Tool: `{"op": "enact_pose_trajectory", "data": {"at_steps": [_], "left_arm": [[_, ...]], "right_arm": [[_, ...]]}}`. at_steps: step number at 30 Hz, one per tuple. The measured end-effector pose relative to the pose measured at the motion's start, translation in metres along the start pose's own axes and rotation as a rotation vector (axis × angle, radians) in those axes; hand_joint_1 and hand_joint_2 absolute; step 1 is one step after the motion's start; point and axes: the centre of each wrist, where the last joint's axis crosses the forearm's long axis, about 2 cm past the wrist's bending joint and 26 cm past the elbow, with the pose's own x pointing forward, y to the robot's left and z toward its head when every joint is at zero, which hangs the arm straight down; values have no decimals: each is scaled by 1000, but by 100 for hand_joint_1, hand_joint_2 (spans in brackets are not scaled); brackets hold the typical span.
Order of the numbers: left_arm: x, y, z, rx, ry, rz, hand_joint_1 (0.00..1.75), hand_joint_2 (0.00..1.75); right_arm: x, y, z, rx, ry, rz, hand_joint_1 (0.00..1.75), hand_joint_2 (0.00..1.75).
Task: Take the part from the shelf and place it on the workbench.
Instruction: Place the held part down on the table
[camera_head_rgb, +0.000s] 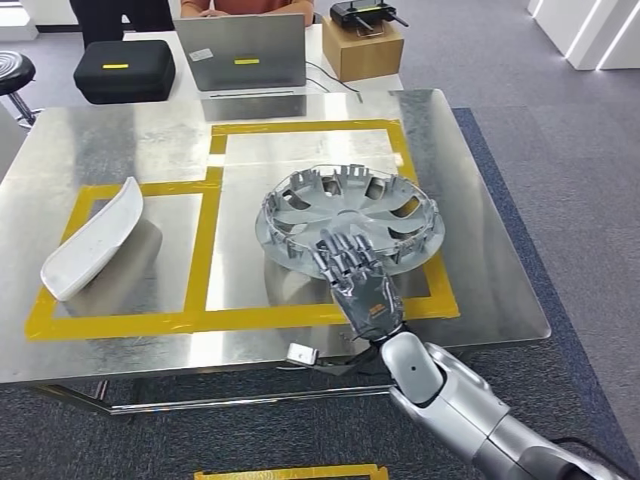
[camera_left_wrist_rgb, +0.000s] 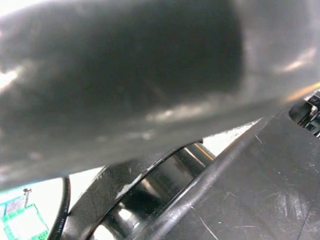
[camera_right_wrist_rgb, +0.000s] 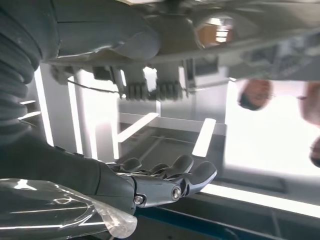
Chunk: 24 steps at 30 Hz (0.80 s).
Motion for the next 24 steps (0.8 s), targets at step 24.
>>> {"op": "enact_pose_trajectory", "data": {"at_steps": [24], "left_arm": [[1,1,0,-8,-3,-17,0,0]], "right_arm": [[57,-42,-35,-181,-243,-319,0,175]]}}
